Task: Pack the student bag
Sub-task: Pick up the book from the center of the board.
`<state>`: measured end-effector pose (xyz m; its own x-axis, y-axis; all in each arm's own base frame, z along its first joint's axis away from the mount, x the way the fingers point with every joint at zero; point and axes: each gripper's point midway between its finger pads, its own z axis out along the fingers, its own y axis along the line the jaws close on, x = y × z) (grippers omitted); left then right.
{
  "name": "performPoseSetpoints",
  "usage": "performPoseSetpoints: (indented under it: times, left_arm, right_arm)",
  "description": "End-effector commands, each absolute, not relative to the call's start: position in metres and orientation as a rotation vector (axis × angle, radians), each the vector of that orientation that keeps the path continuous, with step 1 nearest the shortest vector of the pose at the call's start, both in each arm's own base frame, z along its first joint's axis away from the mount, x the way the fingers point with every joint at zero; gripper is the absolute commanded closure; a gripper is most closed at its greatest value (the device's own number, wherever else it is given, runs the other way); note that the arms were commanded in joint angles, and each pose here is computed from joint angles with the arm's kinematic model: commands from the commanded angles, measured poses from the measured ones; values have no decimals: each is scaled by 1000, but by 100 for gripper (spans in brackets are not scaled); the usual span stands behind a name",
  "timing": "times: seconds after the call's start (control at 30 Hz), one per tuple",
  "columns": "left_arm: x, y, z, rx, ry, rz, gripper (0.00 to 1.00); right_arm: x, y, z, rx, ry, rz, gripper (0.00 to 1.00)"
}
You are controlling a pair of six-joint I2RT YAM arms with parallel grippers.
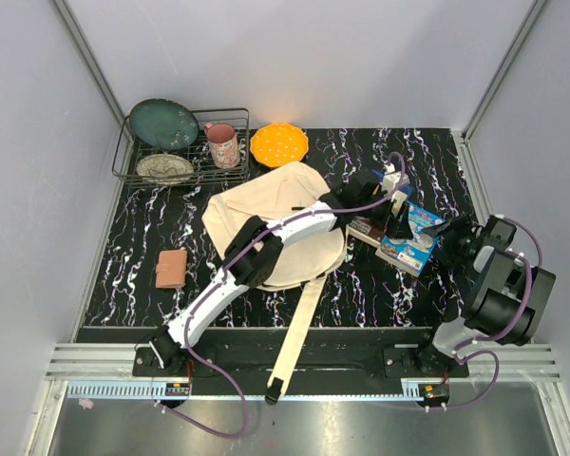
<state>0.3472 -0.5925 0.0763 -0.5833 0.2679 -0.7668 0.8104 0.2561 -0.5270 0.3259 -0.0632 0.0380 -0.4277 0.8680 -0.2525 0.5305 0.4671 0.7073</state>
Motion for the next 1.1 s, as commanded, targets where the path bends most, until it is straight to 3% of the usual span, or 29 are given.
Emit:
performPoseSetpoints:
  times: [0.0, 0.3, 0.47, 0.73, 0.97, 1.07]
  left_arm:
    - [352, -565, 15, 869, 2267, -1165, 1]
    - [356, -538, 13, 791, 2362, -753, 1]
    - [359, -529, 26, 743, 2356, -685, 1]
    - [350, -541, 15, 823, 2365, -775, 1]
    - [315, -571, 22, 969, 2313, -1084, 4]
    - [310, -572, 16, 983, 2330, -1094, 4]
  right_arm:
    - [289, -38, 13, 1299, 2219, 745, 15]
    - [270, -58, 36, 1346, 2127, 507, 13]
    - [271, -58, 40, 1335, 2101, 515, 11]
    - [279, -52, 35, 1308, 2145, 586, 12]
    - [285, -51, 32, 1296, 2148, 625, 11]
    - [288, -48, 29, 1295, 2154, 658, 12]
